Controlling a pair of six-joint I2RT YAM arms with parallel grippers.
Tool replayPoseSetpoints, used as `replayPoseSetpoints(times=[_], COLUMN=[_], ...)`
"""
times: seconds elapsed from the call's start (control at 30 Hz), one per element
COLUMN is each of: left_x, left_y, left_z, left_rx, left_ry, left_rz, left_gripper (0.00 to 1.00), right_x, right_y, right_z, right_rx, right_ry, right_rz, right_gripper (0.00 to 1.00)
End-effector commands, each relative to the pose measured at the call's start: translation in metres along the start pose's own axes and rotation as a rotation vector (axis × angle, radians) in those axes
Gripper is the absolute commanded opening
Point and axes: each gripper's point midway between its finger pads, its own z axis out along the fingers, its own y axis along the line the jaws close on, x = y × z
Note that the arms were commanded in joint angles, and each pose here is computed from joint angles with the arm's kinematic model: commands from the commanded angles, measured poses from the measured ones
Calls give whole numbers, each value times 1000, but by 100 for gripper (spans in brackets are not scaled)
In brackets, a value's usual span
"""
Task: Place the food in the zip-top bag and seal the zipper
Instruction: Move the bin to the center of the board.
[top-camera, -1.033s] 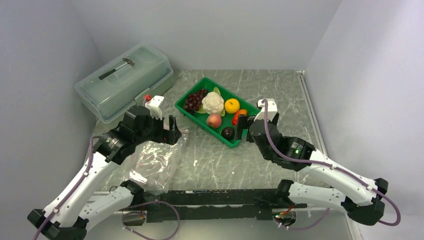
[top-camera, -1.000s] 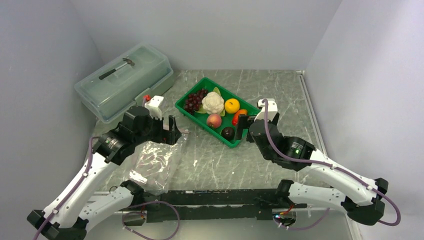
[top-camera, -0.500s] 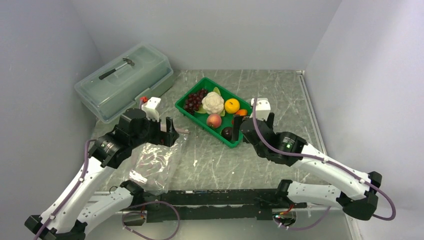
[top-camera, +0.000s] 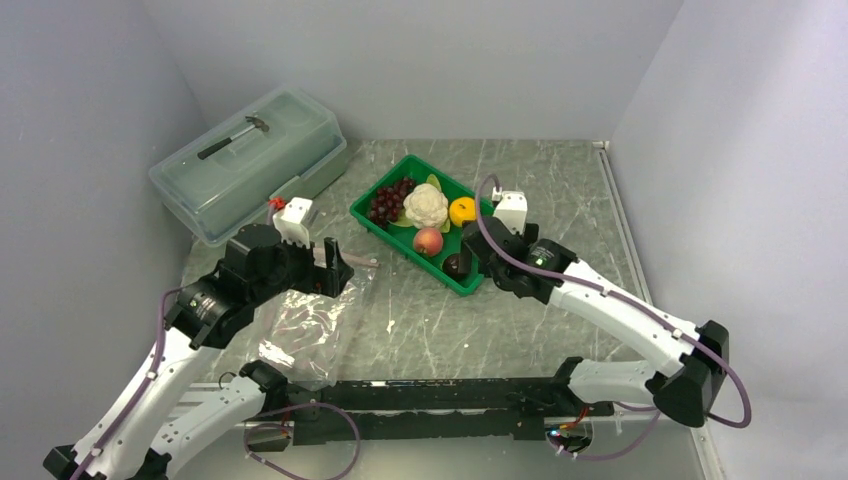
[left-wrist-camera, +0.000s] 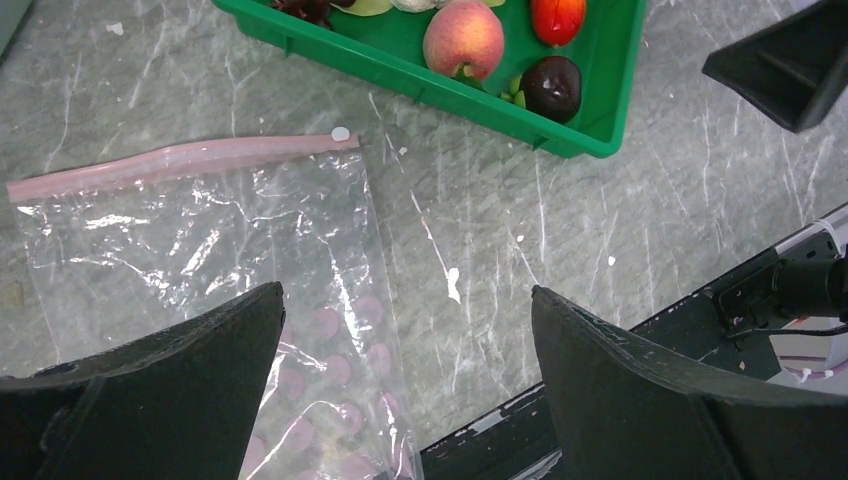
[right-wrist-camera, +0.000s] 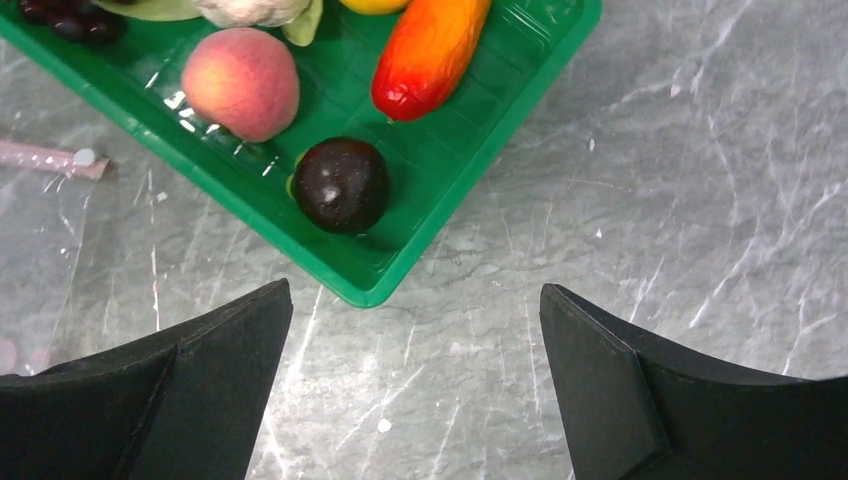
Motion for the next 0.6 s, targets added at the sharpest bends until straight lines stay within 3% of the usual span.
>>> replayPoseSetpoints(times=[0.0, 0.57], left_x=[-2, -1], left_y=[-1, 2], left_z=[-1, -3], left_rx=[4, -13], left_ry=[-17, -18], left_rz=[-2, -9], left_gripper=[99, 99], right_x=[9, 27], right_y=[-6, -30], right_z=[19, 78], right_rx=[42, 148], right_ry=[71, 143], right_rz=[101, 352], right_gripper=[98, 86])
